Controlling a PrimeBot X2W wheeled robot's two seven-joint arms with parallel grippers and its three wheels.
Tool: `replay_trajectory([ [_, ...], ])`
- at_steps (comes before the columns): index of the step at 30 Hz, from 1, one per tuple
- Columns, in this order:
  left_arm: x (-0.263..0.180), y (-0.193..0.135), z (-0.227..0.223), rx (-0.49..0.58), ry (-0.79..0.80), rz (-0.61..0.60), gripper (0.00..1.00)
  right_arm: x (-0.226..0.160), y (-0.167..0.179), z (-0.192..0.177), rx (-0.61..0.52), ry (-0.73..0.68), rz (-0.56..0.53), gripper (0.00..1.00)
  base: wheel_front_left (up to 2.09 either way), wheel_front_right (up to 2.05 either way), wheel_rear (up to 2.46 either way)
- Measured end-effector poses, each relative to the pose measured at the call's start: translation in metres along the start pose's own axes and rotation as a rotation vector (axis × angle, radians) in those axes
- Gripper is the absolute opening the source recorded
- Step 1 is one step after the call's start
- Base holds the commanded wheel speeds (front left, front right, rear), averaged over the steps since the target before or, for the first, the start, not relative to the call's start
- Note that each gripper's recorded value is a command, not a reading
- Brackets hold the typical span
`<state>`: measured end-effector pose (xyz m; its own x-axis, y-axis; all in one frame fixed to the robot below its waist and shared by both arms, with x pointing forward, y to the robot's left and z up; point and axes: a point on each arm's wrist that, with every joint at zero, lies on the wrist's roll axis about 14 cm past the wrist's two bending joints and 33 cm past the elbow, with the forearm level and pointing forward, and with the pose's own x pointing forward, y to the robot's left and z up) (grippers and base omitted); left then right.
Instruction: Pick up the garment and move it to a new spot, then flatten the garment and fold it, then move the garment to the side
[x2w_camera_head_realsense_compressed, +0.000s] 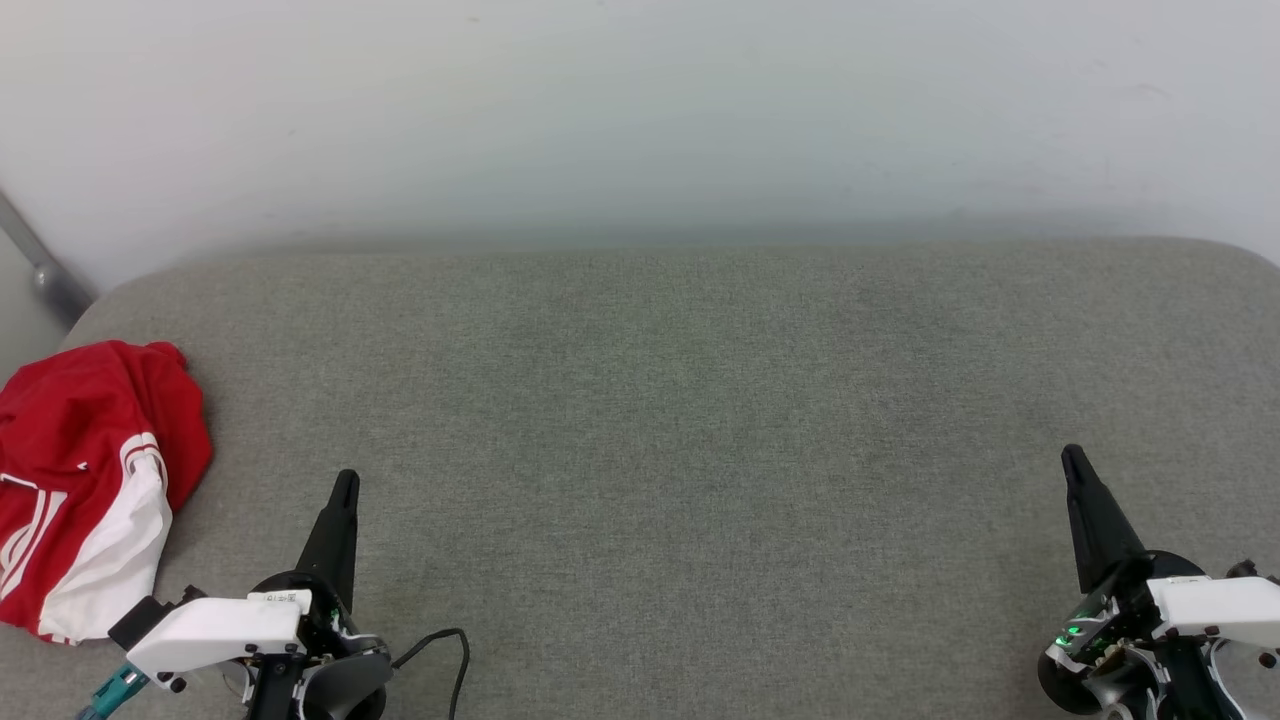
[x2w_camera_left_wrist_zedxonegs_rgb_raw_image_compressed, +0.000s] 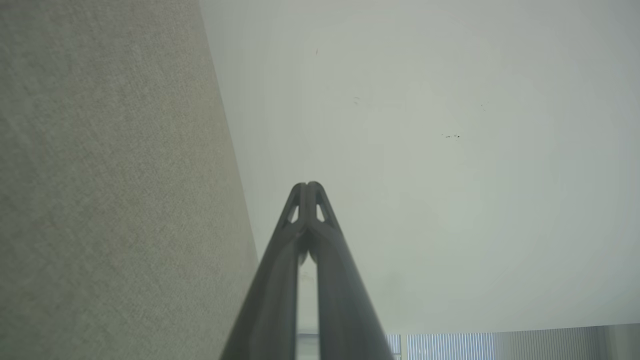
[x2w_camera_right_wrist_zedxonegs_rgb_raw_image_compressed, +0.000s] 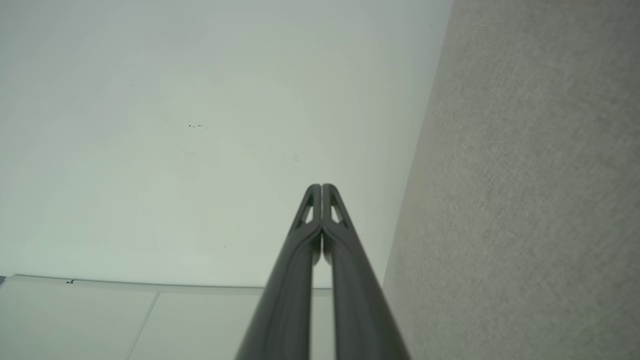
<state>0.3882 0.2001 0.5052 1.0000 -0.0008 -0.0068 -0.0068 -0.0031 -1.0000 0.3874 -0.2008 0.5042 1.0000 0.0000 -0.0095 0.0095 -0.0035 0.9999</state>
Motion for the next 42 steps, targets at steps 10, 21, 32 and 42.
replay_trajectory([
  [10,-0.013,0.028,-0.001,-0.006,-0.008,0.084,1.00,-0.014,-0.029,0.003,0.002,-0.017,-0.087,1.00,0.00,0.00,0.00],
  [21,-0.010,0.017,0.001,0.172,-0.030,0.075,1.00,-0.013,-0.017,0.015,-0.178,-0.064,-0.060,1.00,0.00,0.00,0.00],
  [32,-0.006,0.010,-0.008,0.416,-0.022,0.099,1.00,-0.013,0.003,0.012,-0.455,-0.067,-0.006,1.00,0.00,0.00,0.00],
  [42,-0.010,0.007,-0.014,0.747,-0.041,0.119,1.00,-0.021,0.013,0.001,-0.808,-0.057,0.035,1.00,0.00,0.00,0.00],
])
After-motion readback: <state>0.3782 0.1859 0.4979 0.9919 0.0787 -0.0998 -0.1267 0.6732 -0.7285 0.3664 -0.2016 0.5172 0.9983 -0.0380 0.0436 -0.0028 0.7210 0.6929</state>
